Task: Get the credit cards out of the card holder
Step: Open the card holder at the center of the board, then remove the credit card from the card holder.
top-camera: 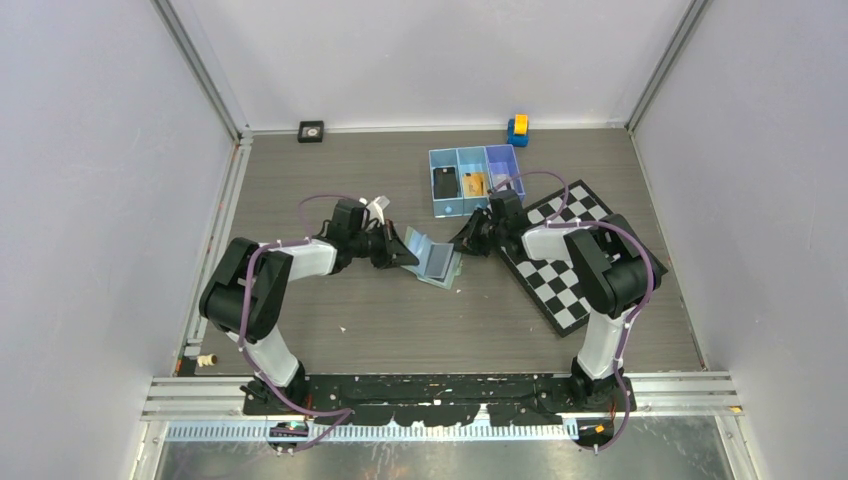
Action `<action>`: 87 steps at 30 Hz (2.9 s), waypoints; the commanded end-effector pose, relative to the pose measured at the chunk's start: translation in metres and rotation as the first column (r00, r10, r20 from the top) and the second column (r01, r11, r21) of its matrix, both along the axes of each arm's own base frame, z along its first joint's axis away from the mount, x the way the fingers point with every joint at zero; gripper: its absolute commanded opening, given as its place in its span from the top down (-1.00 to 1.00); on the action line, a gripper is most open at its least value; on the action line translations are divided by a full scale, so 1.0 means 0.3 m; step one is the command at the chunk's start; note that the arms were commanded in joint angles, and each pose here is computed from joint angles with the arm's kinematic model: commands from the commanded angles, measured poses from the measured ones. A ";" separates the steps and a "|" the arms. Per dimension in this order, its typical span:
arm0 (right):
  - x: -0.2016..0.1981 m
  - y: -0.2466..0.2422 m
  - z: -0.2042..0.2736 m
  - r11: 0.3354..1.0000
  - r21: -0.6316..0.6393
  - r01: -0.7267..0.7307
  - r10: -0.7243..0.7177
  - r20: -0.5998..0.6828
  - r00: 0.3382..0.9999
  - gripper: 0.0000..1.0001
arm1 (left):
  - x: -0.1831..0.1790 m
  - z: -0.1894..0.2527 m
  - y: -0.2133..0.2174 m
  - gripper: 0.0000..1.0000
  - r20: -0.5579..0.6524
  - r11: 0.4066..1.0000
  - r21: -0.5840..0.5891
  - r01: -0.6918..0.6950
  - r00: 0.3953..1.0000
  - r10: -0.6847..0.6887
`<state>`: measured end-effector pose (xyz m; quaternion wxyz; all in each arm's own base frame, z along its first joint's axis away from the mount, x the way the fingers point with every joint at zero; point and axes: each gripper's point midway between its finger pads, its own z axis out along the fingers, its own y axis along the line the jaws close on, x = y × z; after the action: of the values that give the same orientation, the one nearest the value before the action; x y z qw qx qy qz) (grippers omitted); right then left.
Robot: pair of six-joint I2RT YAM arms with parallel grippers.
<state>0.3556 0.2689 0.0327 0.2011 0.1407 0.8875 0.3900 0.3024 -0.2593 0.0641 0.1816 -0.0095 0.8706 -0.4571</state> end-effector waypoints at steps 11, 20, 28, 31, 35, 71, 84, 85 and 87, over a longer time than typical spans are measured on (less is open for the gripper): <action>-0.049 0.016 0.013 0.989 -0.120 -0.088 0.090 0.013 0.996 0.80 | 0.079 0.032 0.002 0.89 0.086 1.000 0.006 -0.025 0.996 0.024; -0.067 0.024 0.056 0.977 -0.181 -0.112 0.128 0.076 0.989 0.47 | 0.076 0.010 0.004 0.87 0.069 1.000 0.026 -0.014 0.998 0.012; -0.113 0.083 0.100 0.951 -0.247 -0.188 0.227 0.140 0.964 0.14 | 0.075 0.000 0.003 0.70 0.058 0.999 0.030 -0.009 0.998 0.007; -0.126 0.092 0.089 0.937 -0.281 -0.206 0.250 0.133 0.959 0.04 | 0.074 0.005 0.000 0.64 0.063 1.000 0.024 -0.001 0.998 -0.001; -0.126 0.087 0.081 0.925 -0.324 -0.199 0.255 0.138 0.957 -0.13 | 0.073 0.023 -0.001 0.35 0.086 1.000 0.017 0.009 0.996 -0.011; -0.099 0.141 0.033 0.947 -0.264 -0.183 0.212 0.086 0.973 -0.78 | 0.066 0.048 0.000 -0.03 0.071 0.998 -0.057 0.038 0.997 -0.033; -0.050 0.037 0.047 0.917 -0.394 -0.054 0.124 0.154 0.980 -0.72 | 0.073 0.027 0.011 0.86 0.054 0.999 -0.023 0.026 0.998 -0.024; -0.052 0.026 0.067 0.915 -0.401 -0.044 0.122 0.170 0.978 -0.71 | 0.074 0.027 0.012 0.92 0.054 0.999 -0.022 0.023 0.998 -0.022; -0.041 -0.009 0.092 0.905 -0.426 0.000 0.097 0.206 0.974 -0.70 | 0.076 0.028 0.015 0.95 0.054 1.000 -0.024 0.018 0.998 -0.017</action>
<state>0.3349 0.2919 0.0403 0.2598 0.0213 0.9310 0.2554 0.3153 -0.2537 0.0621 0.1836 -0.0015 0.8664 -0.4644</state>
